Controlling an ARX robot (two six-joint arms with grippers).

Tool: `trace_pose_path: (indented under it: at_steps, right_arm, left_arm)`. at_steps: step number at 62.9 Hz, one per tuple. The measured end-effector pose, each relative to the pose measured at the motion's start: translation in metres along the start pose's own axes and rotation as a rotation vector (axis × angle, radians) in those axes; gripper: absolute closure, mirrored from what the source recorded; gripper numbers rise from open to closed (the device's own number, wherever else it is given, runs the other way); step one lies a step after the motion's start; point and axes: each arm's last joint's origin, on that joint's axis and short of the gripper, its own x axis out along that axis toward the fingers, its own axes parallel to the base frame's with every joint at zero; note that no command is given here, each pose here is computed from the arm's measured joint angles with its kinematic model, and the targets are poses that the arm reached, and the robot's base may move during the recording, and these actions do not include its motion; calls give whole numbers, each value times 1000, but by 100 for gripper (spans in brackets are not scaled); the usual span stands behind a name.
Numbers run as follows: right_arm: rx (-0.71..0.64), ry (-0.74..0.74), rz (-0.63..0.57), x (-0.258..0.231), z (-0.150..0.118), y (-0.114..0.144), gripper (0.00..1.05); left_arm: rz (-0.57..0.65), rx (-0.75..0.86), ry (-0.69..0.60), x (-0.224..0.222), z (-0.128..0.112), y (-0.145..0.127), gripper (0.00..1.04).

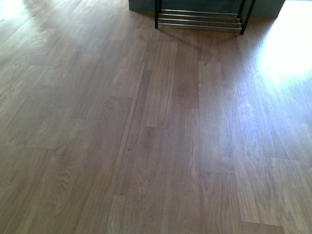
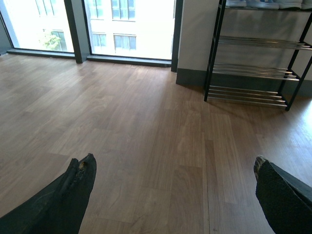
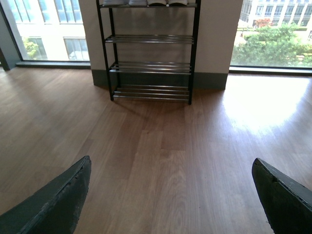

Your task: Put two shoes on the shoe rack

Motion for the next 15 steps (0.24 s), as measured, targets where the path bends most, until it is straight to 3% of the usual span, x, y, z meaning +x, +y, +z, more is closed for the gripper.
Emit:
trace_pose_path:
  at_steps: [15]
  right_arm:
    - [0,0,0,0,0,0,9]
  left_arm:
    - [0,0,0,0,0,0,9]
